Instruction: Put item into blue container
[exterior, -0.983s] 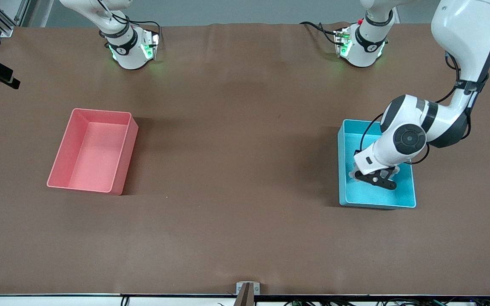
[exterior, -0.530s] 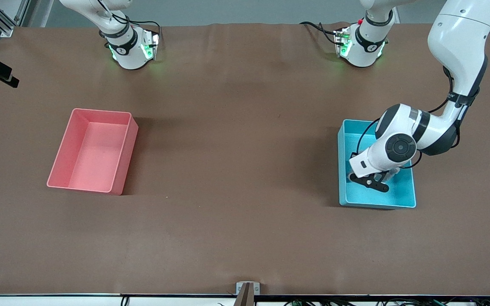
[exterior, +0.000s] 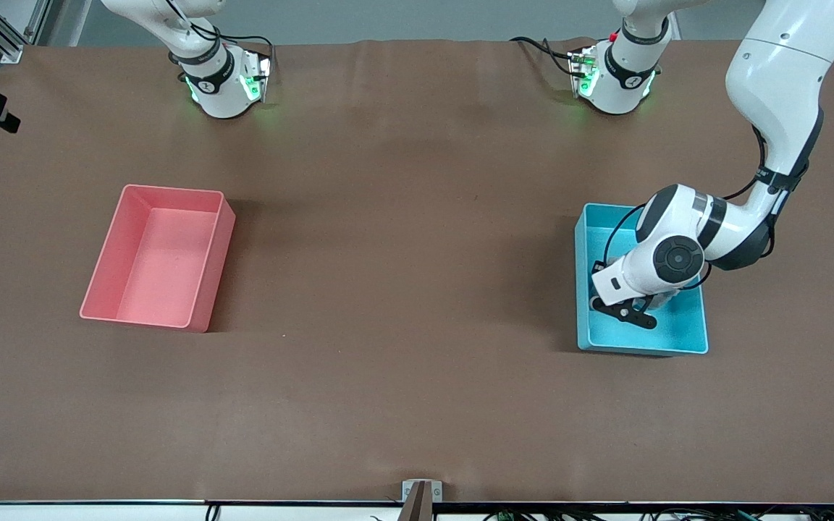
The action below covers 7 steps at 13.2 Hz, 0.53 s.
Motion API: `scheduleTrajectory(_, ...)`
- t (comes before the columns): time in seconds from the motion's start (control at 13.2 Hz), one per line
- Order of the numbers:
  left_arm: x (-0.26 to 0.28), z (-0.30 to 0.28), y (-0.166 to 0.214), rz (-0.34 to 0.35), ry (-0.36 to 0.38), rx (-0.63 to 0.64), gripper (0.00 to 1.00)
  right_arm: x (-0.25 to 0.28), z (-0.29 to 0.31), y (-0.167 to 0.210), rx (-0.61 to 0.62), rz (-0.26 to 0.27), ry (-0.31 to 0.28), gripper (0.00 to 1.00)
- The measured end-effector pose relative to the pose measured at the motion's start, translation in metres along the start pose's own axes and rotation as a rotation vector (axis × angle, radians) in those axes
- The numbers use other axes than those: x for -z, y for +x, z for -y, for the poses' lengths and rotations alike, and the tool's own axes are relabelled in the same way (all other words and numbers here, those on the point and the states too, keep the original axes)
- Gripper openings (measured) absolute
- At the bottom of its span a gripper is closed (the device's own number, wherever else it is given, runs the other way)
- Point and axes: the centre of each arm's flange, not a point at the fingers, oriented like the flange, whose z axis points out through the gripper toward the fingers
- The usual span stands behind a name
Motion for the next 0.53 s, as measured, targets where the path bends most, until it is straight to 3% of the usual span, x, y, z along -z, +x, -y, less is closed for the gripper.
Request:
scheduleTrajectory(0.08,0.000,0.003,0.000,-0.002,0.000,0.004,0.39,0.002,0.001,-0.002,0.002,0.003,0.000,1.00)
scheduleTrajectory(0.23,0.004,0.012,-0.001,-0.009,0.001,0.018,0.55,0.002,0.002,-0.002,0.004,0.005,0.000,1.00)
scheduleTrajectory(0.53,0.030,0.037,-0.011,0.002,0.030,0.044,0.99,0.001,0.006,-0.002,0.013,0.005,-0.001,1.00)
